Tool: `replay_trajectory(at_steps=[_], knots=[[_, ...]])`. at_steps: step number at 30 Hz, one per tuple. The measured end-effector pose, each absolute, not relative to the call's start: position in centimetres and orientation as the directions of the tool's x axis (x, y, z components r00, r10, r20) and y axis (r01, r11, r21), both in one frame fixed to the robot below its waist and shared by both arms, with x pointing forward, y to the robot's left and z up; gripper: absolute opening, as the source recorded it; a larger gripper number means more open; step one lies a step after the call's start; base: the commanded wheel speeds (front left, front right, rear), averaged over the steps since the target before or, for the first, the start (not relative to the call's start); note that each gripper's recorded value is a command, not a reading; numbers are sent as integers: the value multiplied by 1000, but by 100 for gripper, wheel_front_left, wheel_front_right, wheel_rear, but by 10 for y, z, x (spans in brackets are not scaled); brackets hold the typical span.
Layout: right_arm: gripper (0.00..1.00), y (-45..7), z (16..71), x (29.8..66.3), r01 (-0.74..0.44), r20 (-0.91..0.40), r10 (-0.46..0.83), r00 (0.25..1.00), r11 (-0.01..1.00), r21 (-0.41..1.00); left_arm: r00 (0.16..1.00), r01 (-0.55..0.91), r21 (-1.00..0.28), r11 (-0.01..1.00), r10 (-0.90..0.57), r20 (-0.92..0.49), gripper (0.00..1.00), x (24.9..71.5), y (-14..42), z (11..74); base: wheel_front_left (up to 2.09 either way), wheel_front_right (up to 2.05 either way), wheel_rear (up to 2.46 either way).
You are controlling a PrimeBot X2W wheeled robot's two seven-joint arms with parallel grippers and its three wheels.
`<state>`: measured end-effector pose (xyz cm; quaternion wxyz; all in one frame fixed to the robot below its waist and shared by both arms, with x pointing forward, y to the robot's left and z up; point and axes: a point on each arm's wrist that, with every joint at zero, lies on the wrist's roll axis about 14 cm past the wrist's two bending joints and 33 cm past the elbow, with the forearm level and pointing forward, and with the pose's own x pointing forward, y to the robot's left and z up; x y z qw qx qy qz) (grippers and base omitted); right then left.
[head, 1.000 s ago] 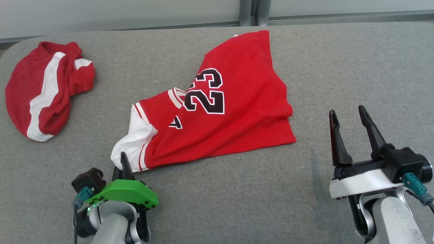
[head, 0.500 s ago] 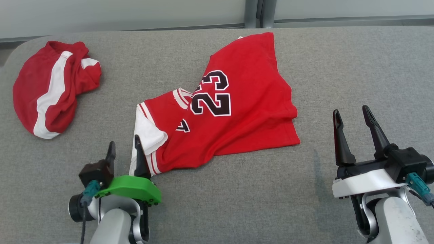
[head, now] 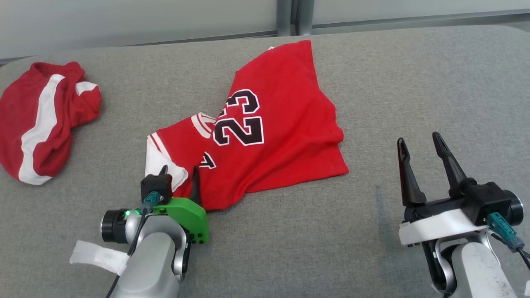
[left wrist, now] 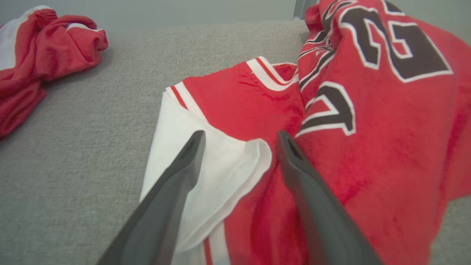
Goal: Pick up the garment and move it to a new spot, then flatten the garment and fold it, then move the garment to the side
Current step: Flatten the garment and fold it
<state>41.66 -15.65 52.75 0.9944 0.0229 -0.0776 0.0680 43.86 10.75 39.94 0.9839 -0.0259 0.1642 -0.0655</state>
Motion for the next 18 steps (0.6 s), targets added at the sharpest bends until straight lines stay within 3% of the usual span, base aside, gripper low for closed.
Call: replay_trajectory(at_steps=[3, 4, 5, 6, 7, 18], knots=[[100, -164, 526, 413, -119, 152, 113, 982, 992, 32, 929, 134, -42, 990, -140, -343, 99, 444, 106, 395, 0, 0, 0], [100, -165, 525, 411, -114, 148, 108, 983, 993, 32, 928, 132, -37, 991, -137, -346, 78, 445, 106, 395, 0, 0, 0], [100, -167, 524, 409, -109, 144, 103, 984, 994, 32, 928, 131, -33, 991, -134, -349, 48, 446, 107, 395, 0, 0, 0], [100, -168, 524, 408, -106, 144, 101, 984, 994, 32, 928, 127, -31, 991, -130, -350, 31, 447, 108, 395, 0, 0, 0], [100, -168, 525, 408, -105, 146, 99, 984, 994, 31, 928, 124, -31, 992, -127, -350, 0, 447, 108, 395, 0, 0, 0], [100, -156, 527, 408, -140, 153, 132, 979, 990, 36, 966, 21, -86, 996, -43, -254, 0, 447, 134, 423, 0, 0, 0]])
